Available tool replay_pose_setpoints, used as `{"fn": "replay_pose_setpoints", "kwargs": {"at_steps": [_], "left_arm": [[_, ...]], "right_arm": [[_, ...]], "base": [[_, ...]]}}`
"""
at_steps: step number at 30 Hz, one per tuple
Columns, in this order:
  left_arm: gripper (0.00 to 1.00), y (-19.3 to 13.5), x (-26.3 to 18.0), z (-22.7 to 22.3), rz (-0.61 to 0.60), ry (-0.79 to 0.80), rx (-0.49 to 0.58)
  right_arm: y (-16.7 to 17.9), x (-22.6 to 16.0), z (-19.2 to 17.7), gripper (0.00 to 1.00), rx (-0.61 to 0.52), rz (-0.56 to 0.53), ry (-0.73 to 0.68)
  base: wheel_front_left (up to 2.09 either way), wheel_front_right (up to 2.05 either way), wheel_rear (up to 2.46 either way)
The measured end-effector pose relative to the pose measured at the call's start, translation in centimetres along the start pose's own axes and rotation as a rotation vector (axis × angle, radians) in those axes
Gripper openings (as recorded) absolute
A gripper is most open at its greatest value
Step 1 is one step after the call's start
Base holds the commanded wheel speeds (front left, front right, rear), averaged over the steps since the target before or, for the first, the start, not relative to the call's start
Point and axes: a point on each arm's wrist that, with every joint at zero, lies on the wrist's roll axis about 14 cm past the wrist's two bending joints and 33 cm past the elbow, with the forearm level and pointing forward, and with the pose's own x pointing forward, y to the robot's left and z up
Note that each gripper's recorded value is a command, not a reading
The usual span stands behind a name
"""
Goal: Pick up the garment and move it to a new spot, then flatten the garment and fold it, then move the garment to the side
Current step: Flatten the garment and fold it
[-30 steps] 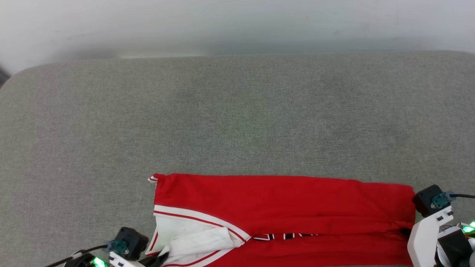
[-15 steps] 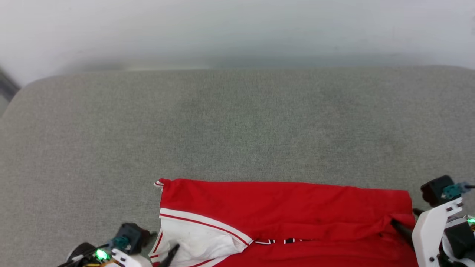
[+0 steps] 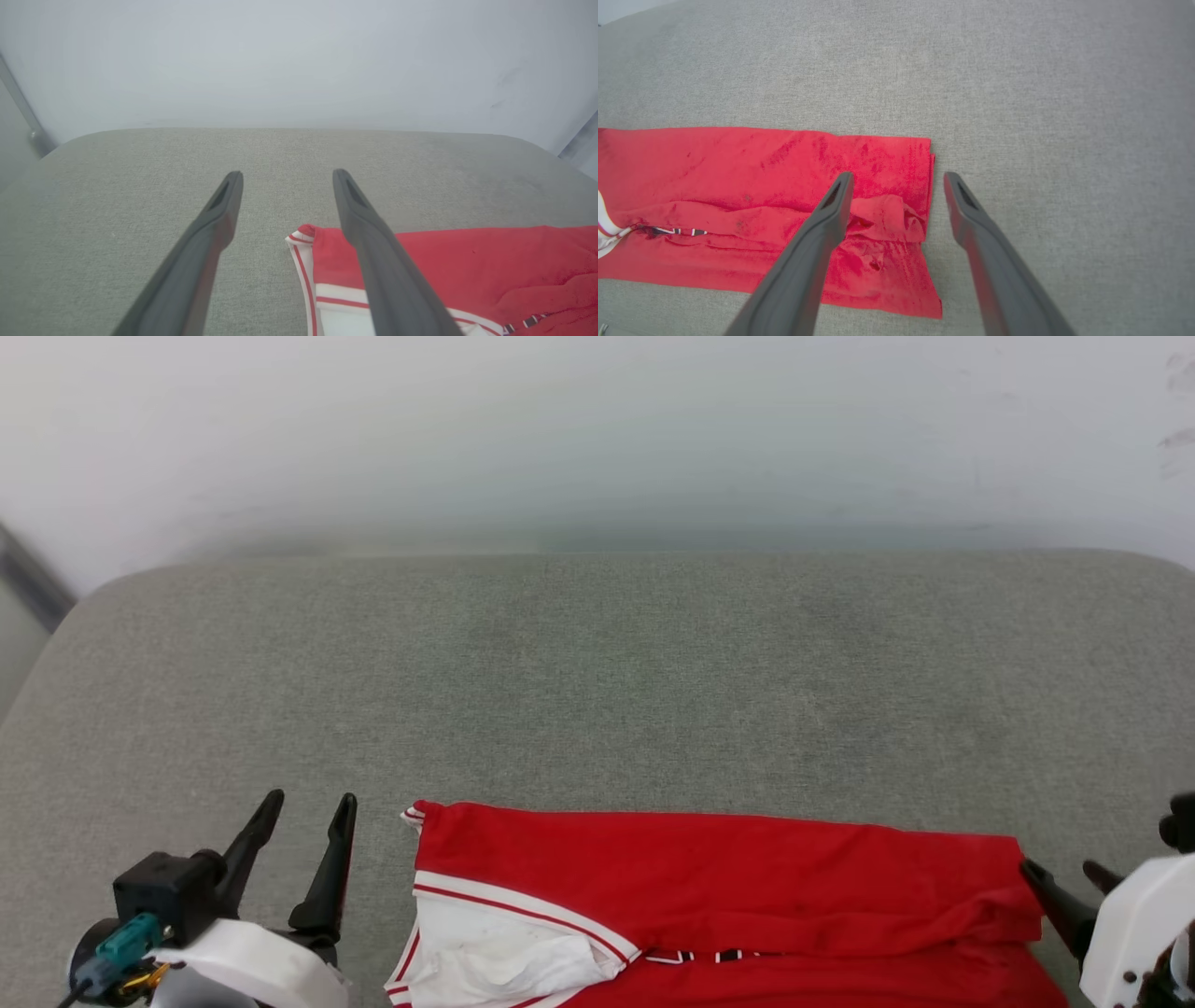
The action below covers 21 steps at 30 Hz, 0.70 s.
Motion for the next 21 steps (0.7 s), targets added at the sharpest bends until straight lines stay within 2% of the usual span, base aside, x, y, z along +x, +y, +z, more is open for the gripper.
{"fn": "replay_pose_setpoints", "kwargs": {"at_steps": [2, 5, 9, 13, 17, 21], "left_arm": [[1.0, 0.5, -0.4, 0.3, 0.016, -0.022, 0.05], [1.0, 1.0, -0.4, 1.9, 0.068, -0.095, 0.032], [1.0, 1.6, -0.9, 3.5, 0.105, -0.178, 0.094], [1.0, 2.1, -1.2, 5.3, 0.145, -0.264, 0.088], [1.0, 1.9, -1.5, 4.7, 0.112, -0.251, 0.193], [1.0, 1.9, -1.4, 3.7, 0.114, -0.23, 0.192]], "right_arm": [[0.0, 0.0, -0.9, 1.0, 0.042, -0.012, 0.01], [-0.3, 0.2, -2.1, 1.0, 0.1, -0.035, 0.025], [-0.9, 0.8, -3.6, 1.0, 0.157, -0.081, 0.043], [-0.8, 1.8, -5.3, 1.0, 0.212, -0.095, 0.075], [-0.6, 2.8, -7.1, 1.0, 0.251, -0.099, 0.117], [-0.3, 3.8, -8.4, 1.0, 0.274, -0.097, 0.153]], "base": [[0.0, 0.0, 0.0], [0.0, 0.0, 0.0], [0.0, 0.0, 0.0], [0.0, 0.0, 0.0], [0.0, 0.0, 0.0], [0.0, 0.0, 0.0]]}}
